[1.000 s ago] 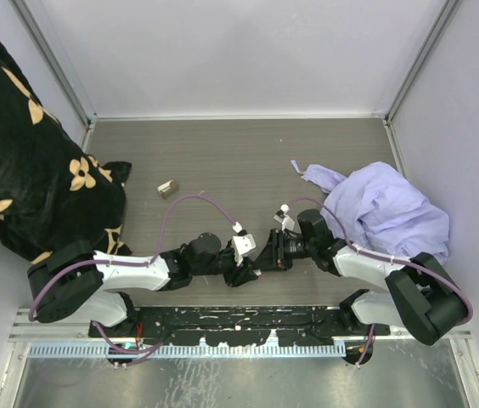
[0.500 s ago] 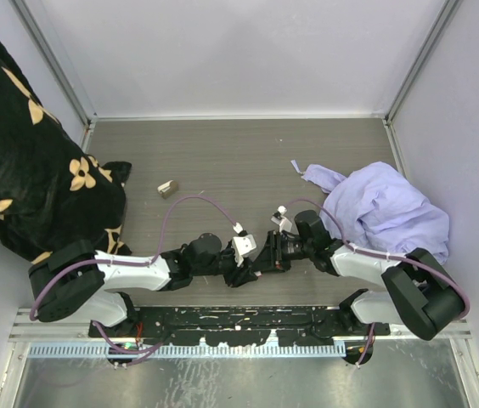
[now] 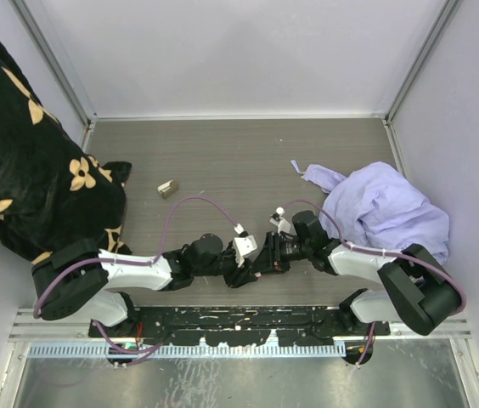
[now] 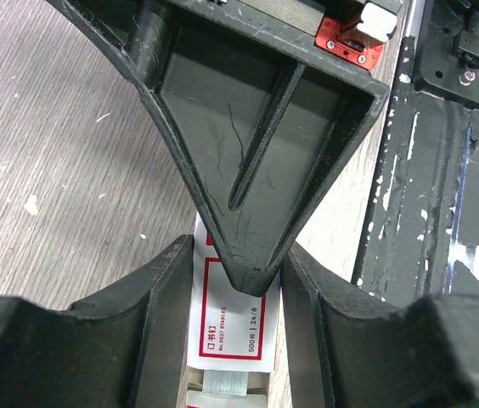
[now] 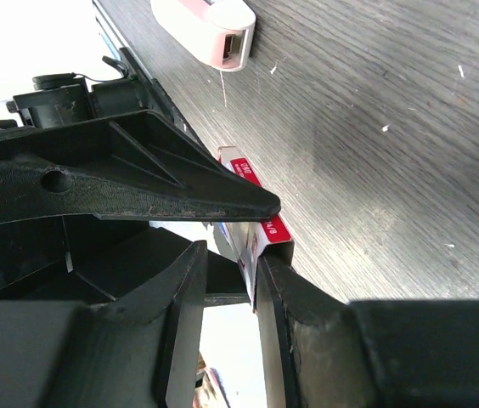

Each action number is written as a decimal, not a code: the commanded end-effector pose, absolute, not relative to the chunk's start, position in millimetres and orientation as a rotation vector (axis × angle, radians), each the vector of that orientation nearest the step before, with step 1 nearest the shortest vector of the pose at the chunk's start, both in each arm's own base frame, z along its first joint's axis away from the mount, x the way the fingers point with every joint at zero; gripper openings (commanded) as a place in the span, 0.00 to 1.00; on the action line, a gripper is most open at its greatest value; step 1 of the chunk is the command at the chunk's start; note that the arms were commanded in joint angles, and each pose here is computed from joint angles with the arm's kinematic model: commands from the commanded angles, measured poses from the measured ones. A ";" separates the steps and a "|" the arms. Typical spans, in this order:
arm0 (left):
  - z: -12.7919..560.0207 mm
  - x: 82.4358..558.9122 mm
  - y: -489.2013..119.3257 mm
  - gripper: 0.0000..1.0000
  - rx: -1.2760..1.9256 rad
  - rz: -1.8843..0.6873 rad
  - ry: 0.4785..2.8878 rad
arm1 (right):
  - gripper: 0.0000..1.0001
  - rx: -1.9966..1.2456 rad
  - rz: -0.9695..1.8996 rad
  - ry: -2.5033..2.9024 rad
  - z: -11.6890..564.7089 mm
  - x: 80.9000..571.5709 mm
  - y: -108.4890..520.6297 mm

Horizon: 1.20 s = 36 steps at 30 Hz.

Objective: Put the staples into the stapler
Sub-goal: Open the staple box at the center of the board.

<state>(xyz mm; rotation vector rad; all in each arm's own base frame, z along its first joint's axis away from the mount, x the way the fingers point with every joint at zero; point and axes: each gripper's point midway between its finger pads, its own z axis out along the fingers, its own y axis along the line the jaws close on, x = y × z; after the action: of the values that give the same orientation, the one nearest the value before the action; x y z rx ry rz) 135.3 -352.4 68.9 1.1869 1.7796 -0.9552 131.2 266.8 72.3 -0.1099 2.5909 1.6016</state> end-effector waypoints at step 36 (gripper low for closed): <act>66.5 158.5 -352.6 0.77 1.127 -0.774 1.874 | 0.45 -0.146 1.029 2.491 82.7 185.1 194.2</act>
<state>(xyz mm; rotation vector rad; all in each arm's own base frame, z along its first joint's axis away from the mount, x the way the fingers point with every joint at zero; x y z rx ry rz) 159.1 -355.8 39.1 1.2149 1.9179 -0.7372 169.3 199.0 65.6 -0.0790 2.5538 1.1651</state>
